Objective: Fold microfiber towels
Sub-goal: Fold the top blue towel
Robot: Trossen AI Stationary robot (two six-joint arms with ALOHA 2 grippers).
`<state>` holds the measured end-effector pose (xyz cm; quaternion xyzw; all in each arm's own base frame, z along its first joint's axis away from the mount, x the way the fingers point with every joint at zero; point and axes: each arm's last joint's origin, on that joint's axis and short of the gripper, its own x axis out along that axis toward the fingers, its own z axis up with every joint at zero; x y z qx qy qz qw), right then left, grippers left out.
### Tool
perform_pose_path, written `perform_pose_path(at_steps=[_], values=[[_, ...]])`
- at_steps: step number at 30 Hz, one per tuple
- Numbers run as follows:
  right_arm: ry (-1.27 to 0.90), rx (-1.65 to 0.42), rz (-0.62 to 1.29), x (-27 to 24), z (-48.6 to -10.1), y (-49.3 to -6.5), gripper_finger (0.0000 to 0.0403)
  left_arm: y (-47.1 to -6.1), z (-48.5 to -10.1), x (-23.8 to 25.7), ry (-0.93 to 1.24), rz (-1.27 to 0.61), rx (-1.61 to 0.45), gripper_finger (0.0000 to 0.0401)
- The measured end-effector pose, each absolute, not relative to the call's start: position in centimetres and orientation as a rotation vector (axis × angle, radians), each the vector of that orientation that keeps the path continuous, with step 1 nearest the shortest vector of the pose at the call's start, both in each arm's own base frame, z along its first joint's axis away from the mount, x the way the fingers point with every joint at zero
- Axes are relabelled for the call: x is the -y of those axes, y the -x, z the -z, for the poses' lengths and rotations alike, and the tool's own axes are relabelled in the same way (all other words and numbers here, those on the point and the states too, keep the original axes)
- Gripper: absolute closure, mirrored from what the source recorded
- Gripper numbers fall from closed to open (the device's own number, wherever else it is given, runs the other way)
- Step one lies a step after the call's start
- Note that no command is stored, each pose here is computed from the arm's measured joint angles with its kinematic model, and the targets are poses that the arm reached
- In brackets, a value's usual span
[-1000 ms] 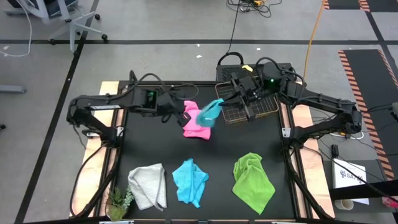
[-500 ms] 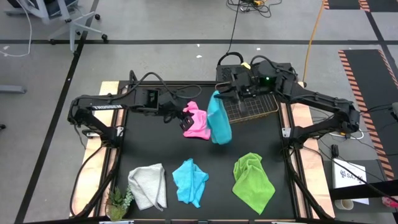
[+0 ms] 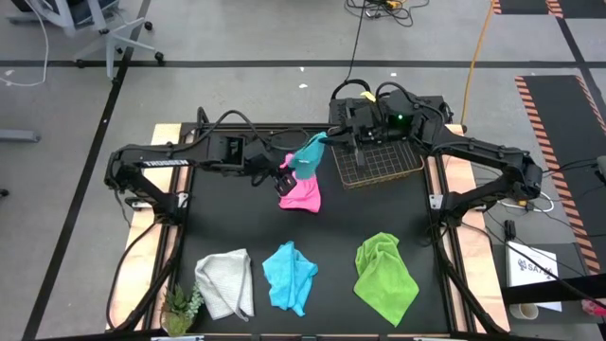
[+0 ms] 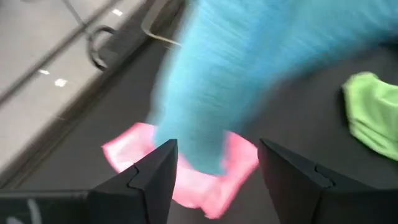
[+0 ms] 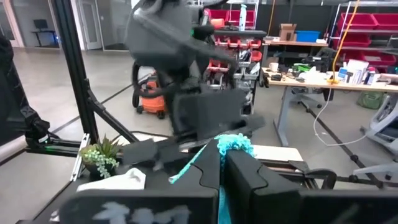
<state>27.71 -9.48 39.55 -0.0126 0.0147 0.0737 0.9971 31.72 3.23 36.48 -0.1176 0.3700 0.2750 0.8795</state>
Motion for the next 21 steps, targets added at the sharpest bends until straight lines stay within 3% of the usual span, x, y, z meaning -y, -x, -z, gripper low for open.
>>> perform_pose_path(at_steps=[4, 16, 18, 21], values=[[0.027, -0.025, -0.149, 9.4, -39.6, -27.7, 0.0403, -31.9, -36.1, -4.1, 0.232, -0.634, -0.774, 0.0176], [0.027, -0.027, -0.149, 9.5, -39.6, -27.7, 0.0403, -33.2, -35.2, -4.7, 0.266, -0.585, -0.783, 0.018], [0.027, -0.027, -0.149, 9.5, -39.6, -27.7, 0.0403, -33.4, -35.0, -4.7, 0.264, -0.588, -0.787, 0.0198], [0.026, -0.028, -0.149, 9.4, -39.6, -27.7, 0.0403, -33.4, -34.8, -4.7, 0.259, -0.588, -0.798, 0.0256]])
